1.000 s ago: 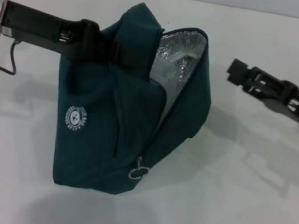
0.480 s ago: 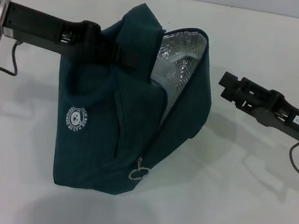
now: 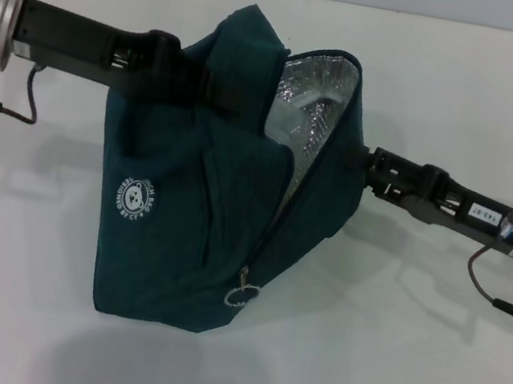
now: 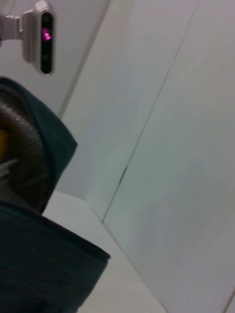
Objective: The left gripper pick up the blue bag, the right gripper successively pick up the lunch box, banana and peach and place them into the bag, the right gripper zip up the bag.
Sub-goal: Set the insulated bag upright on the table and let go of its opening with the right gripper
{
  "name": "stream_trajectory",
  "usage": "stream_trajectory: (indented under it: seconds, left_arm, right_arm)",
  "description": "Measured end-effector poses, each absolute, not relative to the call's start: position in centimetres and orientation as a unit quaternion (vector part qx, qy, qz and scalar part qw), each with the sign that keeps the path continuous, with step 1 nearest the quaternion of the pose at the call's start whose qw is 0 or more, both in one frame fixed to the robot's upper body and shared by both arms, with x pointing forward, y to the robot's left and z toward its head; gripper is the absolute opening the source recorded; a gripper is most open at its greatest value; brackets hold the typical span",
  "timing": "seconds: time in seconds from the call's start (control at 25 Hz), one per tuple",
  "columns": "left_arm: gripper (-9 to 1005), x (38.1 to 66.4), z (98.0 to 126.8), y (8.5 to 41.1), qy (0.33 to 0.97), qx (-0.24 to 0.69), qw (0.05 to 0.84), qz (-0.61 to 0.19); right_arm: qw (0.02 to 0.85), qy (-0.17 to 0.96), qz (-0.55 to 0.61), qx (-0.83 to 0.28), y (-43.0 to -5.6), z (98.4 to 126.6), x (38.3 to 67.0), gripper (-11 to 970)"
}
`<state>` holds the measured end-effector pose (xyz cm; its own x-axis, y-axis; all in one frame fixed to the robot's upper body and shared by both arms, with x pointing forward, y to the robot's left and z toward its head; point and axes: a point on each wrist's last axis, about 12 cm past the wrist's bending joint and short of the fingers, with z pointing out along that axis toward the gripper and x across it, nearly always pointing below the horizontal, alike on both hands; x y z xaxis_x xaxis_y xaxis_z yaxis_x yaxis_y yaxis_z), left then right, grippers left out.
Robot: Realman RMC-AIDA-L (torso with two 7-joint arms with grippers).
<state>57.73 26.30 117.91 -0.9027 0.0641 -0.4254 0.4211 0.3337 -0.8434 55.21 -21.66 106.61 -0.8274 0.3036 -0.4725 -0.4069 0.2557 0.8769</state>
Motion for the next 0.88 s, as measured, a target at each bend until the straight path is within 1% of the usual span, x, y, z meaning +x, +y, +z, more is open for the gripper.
stream_trajectory:
  seconds: [0.36,0.56,0.76,0.88]
  left_arm:
    - [38,57.74,117.86,26.23,0.801,0.154,0.162,-0.556]
    - [39,57.74,117.86,26.22,0.801,0.155,0.162,-0.556]
    - [38,57.73,117.83,26.24,0.801,0.156,0.163,-0.555]
    - [38,57.72,117.82,26.23,0.801,0.159,0.164,-0.554]
  right_arm:
    - [0.303,0.750,0.585,-0.056,-21.49,106.31,55.55,668]
    - [0.305,0.751,0.583,-0.059,-21.41,106.36,55.68,465]
    - [0.316,0.747,0.580,-0.078,-21.33,106.53,55.68,302]
    - [0.334,0.736,0.580,-0.099,-21.39,106.94,55.68,266]
